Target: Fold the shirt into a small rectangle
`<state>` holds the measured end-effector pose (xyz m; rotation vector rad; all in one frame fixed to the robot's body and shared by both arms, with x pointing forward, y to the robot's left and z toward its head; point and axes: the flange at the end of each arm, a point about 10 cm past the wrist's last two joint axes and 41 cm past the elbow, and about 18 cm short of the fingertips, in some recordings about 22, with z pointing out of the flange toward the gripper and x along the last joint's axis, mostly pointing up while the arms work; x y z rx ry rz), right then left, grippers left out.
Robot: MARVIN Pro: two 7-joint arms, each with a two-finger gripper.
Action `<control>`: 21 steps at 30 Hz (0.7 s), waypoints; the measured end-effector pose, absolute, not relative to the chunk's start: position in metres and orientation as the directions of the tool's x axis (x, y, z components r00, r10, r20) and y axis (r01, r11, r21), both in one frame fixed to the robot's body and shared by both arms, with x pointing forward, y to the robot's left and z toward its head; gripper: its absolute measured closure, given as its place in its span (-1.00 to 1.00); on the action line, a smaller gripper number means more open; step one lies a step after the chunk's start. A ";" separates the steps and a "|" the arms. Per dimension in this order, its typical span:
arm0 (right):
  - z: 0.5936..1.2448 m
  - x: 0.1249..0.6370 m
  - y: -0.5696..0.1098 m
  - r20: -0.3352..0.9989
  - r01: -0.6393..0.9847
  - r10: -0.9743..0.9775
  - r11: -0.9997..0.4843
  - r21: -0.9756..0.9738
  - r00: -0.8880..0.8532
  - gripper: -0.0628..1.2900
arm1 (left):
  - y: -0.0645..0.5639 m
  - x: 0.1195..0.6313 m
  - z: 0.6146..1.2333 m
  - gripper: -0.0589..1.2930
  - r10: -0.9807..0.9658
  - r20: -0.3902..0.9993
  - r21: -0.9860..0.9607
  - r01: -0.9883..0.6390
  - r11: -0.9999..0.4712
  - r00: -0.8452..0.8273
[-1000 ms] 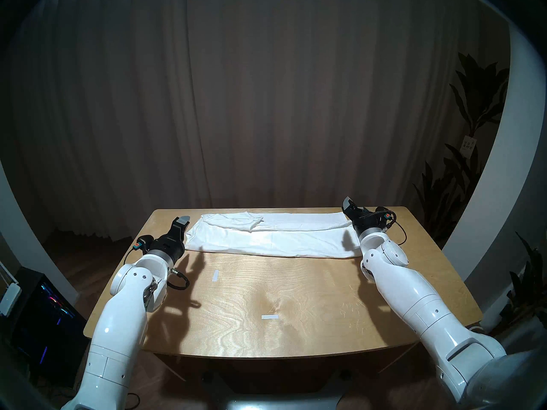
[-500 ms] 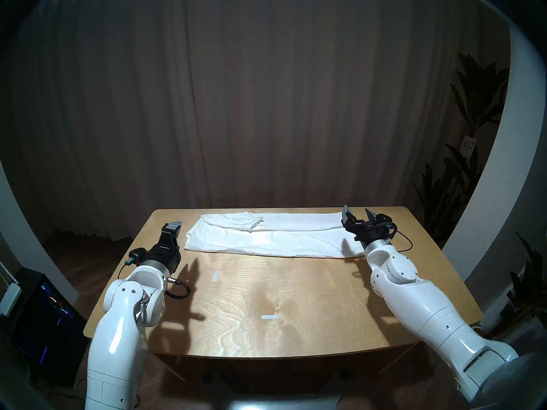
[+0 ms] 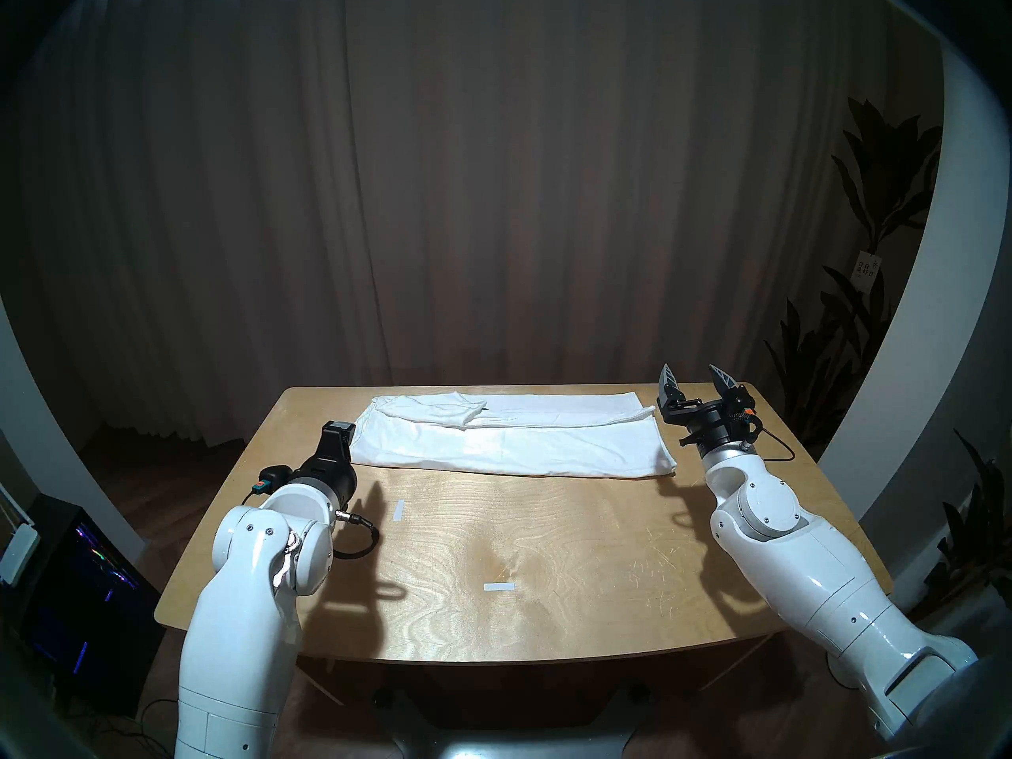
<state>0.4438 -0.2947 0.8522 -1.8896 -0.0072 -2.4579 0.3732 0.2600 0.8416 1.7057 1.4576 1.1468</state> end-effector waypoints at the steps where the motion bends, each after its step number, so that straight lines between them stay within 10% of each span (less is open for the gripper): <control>1: 0.852 0.442 -0.295 0.966 0.031 -0.025 -0.999 -0.018 -0.259 -0.90 | 0.260 0.376 0.839 -0.92 0.974 0.227 0.861 0.463 -0.209 0.016; 21: 0.856 0.429 -0.297 0.962 -0.021 -0.005 -1.000 -0.011 -0.275 -0.90 | 0.281 0.421 0.800 -0.92 0.984 0.180 0.813 0.562 -0.152 0.006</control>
